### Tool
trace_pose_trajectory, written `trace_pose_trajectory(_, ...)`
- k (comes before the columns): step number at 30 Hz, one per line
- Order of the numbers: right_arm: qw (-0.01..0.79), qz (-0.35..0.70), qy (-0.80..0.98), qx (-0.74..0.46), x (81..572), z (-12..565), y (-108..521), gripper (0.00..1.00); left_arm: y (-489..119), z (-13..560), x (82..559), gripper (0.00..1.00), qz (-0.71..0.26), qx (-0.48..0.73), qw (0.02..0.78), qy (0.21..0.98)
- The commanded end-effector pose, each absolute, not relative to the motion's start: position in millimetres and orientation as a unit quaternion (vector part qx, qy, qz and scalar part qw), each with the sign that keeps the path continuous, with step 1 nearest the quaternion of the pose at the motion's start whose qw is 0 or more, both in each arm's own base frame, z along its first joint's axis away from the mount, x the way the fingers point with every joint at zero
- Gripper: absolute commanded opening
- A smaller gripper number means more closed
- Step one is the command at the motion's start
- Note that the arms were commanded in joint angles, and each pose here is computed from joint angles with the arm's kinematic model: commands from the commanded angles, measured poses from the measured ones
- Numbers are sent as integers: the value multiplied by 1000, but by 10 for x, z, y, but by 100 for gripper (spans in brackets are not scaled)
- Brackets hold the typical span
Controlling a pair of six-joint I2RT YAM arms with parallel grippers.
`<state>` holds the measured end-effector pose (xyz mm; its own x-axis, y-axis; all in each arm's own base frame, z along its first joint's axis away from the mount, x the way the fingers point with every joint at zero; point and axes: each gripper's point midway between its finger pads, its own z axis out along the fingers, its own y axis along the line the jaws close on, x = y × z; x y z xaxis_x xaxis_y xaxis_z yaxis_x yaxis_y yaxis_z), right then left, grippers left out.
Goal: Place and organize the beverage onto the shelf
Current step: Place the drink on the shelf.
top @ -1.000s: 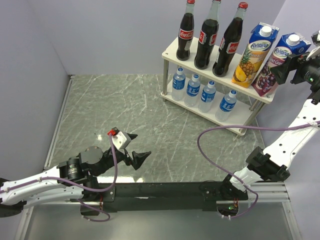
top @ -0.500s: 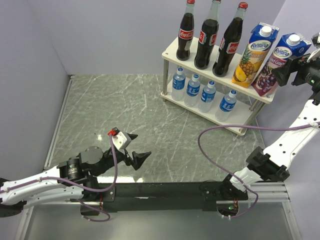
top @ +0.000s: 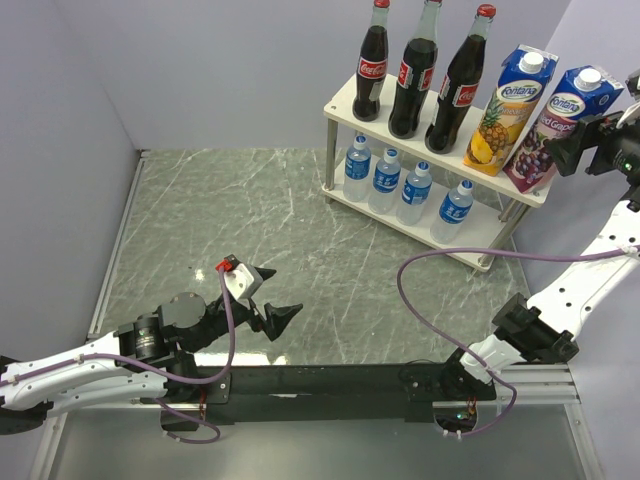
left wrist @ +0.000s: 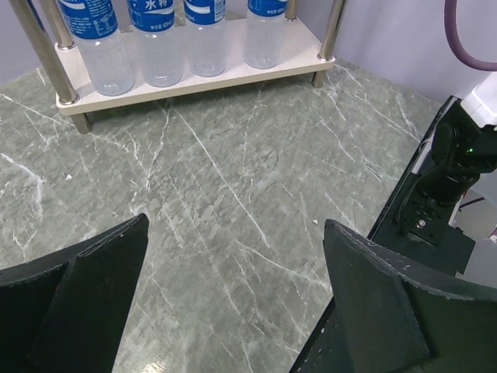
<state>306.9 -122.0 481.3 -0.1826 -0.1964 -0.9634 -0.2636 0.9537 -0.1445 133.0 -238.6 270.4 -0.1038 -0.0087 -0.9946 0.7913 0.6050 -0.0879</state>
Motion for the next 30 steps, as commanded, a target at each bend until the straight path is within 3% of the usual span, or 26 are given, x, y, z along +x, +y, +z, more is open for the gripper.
trace_pose_trajectory(1, 625, -4, 765, -153, 2981, 4872, -1259, 88, -2398, 2887, 1305, 100, -347, 293, 612, 647)
trace_pose_trajectory(30, 620, -20, 773, -133, 2932, 4817, -1455, 86, -2407, 2884, 1299, 99, -349, 294, 612, 646)
